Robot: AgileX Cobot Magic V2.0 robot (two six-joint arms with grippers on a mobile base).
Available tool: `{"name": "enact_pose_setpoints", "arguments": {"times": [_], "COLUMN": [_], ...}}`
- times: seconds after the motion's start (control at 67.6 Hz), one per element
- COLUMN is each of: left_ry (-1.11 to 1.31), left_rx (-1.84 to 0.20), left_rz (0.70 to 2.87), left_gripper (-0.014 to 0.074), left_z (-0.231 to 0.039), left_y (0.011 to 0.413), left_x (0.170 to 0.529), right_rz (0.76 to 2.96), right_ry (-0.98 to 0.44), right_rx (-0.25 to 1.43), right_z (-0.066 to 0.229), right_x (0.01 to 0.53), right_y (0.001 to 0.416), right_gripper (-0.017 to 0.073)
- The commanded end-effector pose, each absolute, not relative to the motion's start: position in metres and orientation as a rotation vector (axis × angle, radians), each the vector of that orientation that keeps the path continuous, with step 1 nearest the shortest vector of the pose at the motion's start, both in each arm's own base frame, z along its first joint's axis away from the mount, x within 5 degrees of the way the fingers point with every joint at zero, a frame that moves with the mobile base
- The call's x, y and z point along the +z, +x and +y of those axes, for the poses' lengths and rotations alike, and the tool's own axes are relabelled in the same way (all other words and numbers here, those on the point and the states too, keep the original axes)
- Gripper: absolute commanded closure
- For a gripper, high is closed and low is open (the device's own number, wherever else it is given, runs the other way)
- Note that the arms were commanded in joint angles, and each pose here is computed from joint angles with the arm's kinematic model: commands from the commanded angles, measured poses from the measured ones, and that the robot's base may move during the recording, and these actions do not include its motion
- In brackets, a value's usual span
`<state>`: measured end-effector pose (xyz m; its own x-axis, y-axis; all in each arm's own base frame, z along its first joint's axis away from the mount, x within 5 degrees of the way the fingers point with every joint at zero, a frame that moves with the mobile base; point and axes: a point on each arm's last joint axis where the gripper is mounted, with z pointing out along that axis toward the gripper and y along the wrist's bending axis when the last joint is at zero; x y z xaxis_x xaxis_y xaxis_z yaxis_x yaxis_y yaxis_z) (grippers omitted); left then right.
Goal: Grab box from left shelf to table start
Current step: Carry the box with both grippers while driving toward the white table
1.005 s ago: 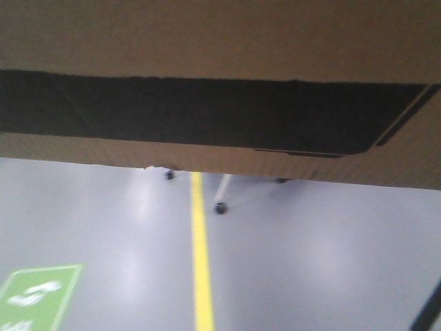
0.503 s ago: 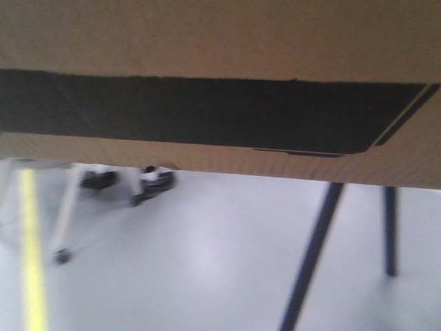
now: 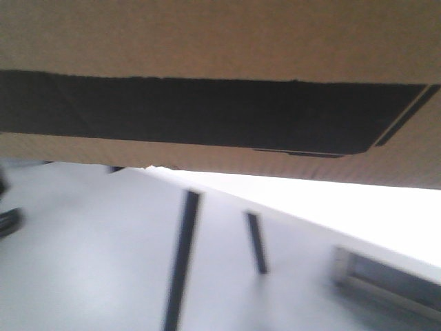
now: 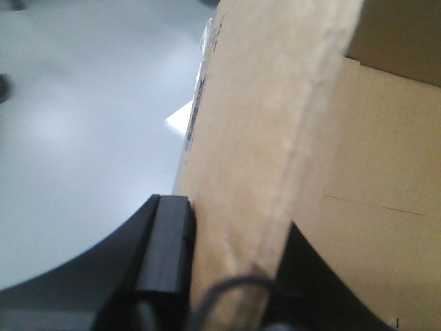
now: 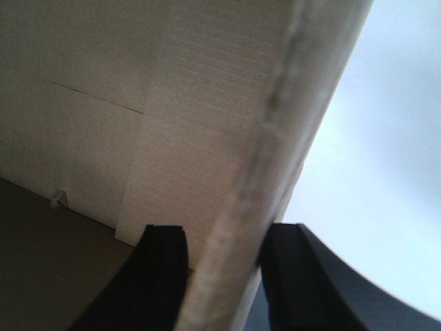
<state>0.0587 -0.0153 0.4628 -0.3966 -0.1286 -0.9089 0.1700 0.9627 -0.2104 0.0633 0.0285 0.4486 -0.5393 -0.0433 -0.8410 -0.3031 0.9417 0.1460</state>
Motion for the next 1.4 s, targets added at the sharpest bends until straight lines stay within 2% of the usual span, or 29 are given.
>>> {"name": "enact_pose_setpoints", "arguments": {"times": [0.0,1.39], "left_ry": [0.174,0.174], "left_rx": [-0.53,-0.53], "left_rz": [1.778,1.78], "left_gripper": [0.0687,0.0687], "left_z": [-0.0289,-0.0291], "left_y": [0.0435,0.0442], "left_x": [0.4857,0.4856], "right_rz": [1.949,1.949], "right_ry": [-0.244,-0.244], "right_rx": [0.259,0.259], "right_z": [0.0248,0.0248], "right_x": [0.4675,0.4675], "right_y": [0.0718,0.0718], "right_gripper": [0.0502,0.0502]}}
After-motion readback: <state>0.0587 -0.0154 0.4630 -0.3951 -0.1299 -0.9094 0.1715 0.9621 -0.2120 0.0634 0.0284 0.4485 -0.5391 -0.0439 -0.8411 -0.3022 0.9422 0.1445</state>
